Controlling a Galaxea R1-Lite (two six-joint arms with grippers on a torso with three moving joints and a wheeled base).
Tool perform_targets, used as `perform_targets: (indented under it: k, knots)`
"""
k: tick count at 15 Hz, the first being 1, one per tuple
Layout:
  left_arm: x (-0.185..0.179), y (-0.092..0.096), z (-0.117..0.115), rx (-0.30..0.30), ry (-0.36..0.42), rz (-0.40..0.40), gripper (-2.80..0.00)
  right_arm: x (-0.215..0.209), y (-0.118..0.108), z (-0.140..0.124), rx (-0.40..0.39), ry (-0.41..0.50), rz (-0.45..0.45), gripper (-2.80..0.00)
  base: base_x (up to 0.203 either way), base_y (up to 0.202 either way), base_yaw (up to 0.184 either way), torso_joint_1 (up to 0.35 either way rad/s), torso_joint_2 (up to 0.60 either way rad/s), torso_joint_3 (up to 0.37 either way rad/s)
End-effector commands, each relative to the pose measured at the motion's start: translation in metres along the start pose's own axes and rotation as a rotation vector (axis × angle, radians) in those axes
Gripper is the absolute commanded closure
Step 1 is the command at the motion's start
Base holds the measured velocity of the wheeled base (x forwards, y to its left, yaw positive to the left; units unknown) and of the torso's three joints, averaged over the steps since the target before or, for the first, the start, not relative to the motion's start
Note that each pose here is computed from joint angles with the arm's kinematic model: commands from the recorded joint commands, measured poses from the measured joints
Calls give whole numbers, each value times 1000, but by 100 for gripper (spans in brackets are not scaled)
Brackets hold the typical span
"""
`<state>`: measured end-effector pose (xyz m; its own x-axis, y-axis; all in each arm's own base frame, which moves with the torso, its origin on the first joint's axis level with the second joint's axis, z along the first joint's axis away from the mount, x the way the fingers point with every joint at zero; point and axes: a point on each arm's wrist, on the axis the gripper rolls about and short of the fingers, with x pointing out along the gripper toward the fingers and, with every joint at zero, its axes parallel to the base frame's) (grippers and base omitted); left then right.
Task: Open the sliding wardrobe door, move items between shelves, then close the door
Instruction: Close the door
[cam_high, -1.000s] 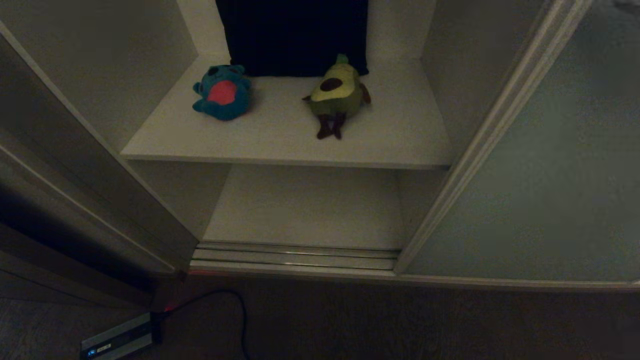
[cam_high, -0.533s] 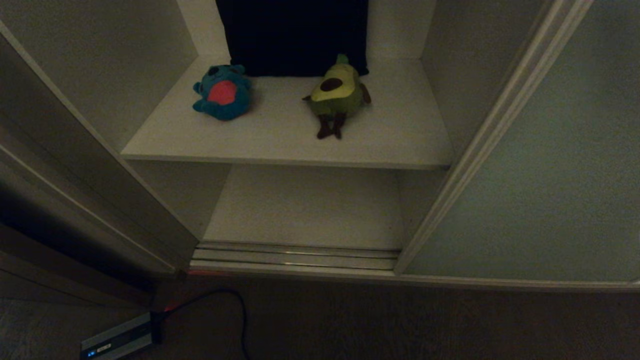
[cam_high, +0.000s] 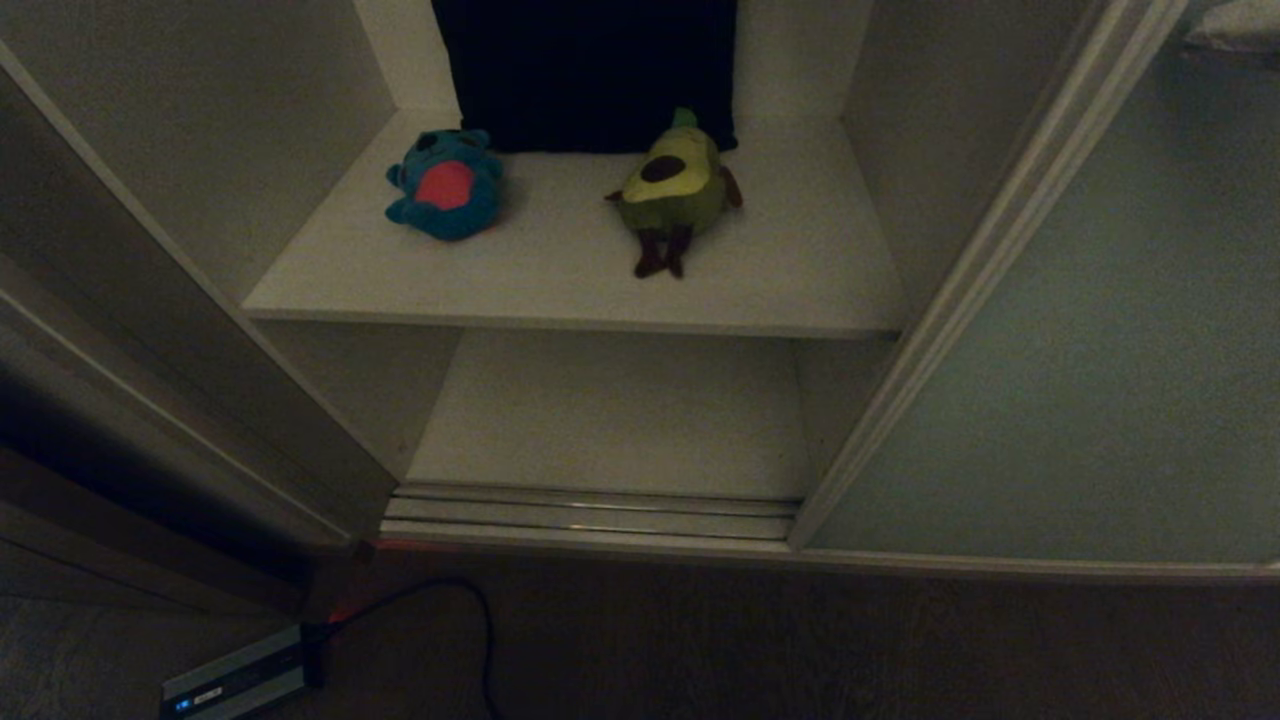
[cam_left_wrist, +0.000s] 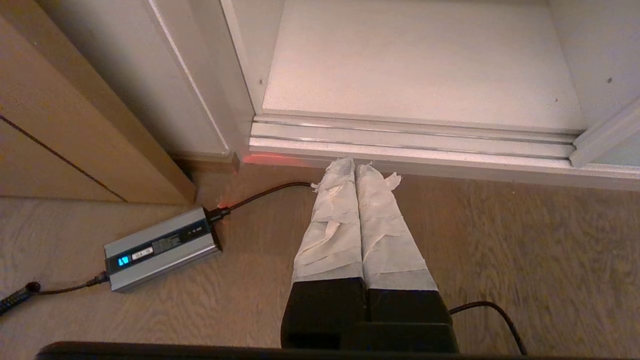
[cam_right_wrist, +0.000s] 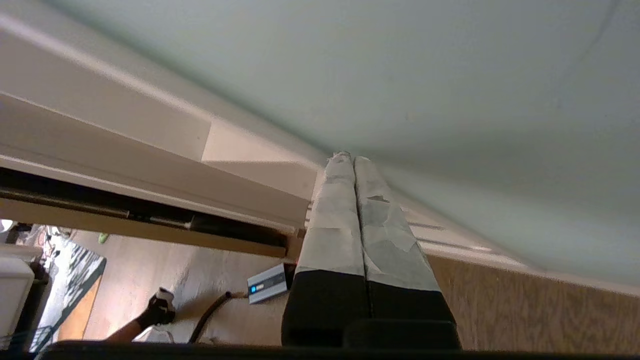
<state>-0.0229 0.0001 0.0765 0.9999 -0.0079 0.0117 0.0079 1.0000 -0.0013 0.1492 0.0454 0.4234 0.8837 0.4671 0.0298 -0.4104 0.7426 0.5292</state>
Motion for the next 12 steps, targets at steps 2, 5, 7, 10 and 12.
perform_targets:
  k: [2,5,7,10,12]
  knots:
    - [0,0,0,0,1,0,0,5,-1,-1,2,5,5,0,0,0,0,0,0,0]
    - [0,0,0,0,1,0,0,9,-2,-3,-2,17,11,0,0,0,0,0,0,0]
    - [0,0,0,0,2,0,0,18,-3,-6,1,31,6,0,0,0,0,0,0,0]
    - [0,0,0,0,2,0,0,31,-2,-10,2,65,25,0,0,0,0,0,0,0]
    - [0,0,0,0,1,0,0,42,3,-14,-16,87,47,0,0,0,0,0,0,0]
